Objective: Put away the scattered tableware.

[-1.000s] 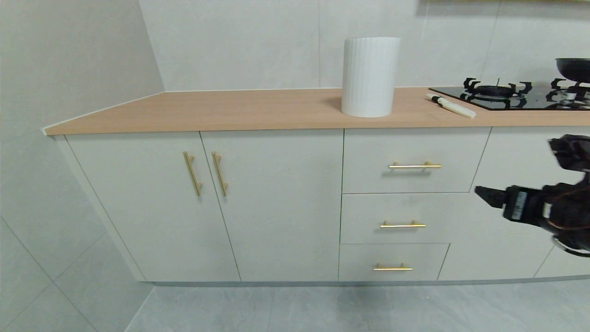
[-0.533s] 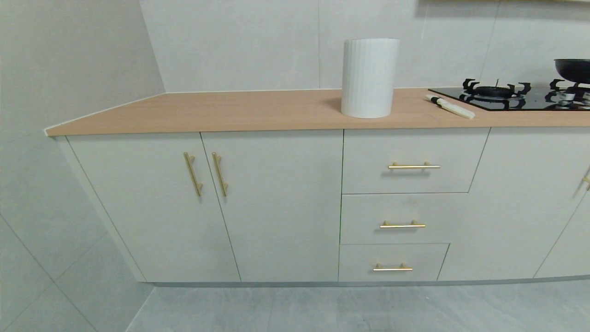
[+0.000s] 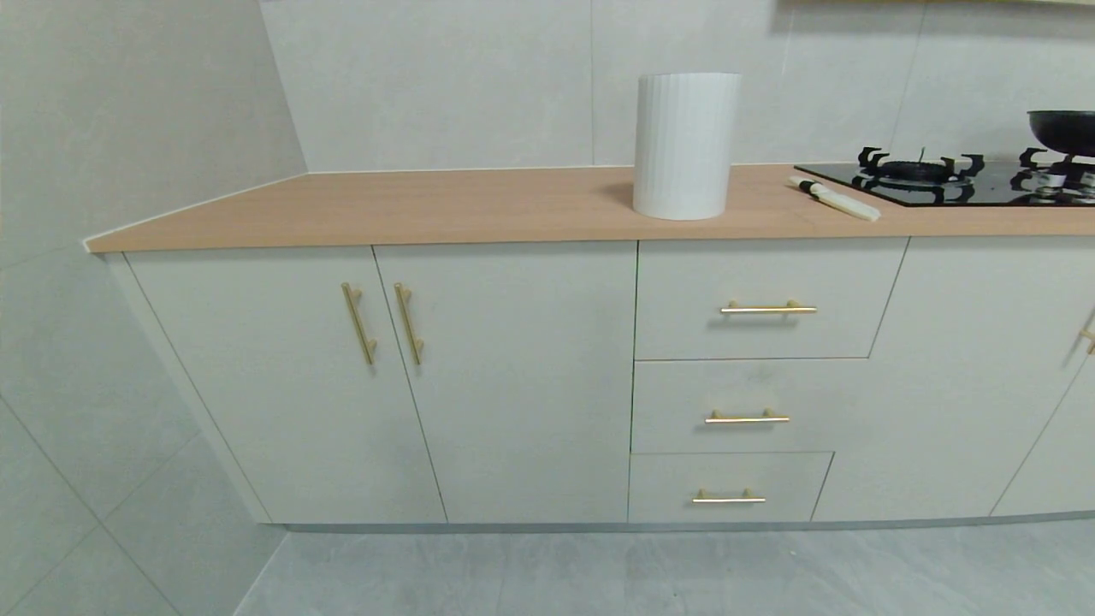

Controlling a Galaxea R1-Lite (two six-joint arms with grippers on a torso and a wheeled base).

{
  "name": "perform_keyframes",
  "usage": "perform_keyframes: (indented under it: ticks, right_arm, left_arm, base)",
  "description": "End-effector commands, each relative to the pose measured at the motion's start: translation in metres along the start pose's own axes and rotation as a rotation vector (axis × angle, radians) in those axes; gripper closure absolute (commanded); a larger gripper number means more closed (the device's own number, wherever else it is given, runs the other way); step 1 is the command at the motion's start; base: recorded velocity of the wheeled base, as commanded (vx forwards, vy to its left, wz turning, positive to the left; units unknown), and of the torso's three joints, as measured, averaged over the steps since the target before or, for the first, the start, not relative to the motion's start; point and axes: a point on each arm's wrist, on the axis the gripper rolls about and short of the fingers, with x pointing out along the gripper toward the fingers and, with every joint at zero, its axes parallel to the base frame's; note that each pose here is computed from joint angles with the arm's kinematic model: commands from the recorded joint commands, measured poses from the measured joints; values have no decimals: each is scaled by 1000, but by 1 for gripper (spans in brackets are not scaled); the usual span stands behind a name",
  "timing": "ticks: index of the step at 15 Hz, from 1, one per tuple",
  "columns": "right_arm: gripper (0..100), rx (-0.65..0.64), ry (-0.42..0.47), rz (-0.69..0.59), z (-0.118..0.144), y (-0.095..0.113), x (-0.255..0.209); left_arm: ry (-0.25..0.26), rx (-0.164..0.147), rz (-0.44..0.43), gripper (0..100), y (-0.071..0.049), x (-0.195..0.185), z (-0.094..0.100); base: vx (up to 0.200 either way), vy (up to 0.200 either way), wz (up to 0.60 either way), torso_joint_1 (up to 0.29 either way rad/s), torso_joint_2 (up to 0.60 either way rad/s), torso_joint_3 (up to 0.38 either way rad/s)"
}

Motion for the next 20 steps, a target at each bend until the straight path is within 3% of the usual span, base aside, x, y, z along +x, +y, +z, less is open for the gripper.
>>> perform_keyframes:
  ticks: [1, 3, 6, 7, 11, 20]
  right_arm:
    - [0, 31, -44, -3, -9, -2, -7]
    - [0, 37, -30, 160, -22, 6, -1]
    - [0, 53, -104, 389, -42, 19, 9]
    - [0, 51, -92, 437, -44, 20, 9]
    - [0, 50, 27, 466, -56, 22, 8]
    - [0, 48, 25, 496, -56, 22, 8]
  left_arm:
    - [-1, 1, 0, 0, 0, 0, 0]
    - [-1, 1, 0, 0, 0, 0, 0]
    - [-1, -1, 0, 0, 0, 0, 0]
    - [-1, 1, 0, 0, 0, 0, 0]
    - [-1, 1, 0, 0, 0, 0, 0]
    - [-1, 1, 0, 0, 0, 0, 0]
  base:
    - [0, 0, 0, 0, 0, 0]
    - [0, 0, 0, 0, 0, 0]
    - [0, 0, 0, 0, 0, 0]
    - [0, 0, 0, 0, 0, 0]
    - [0, 0, 0, 0, 0, 0]
    - [0, 0, 0, 0, 0, 0]
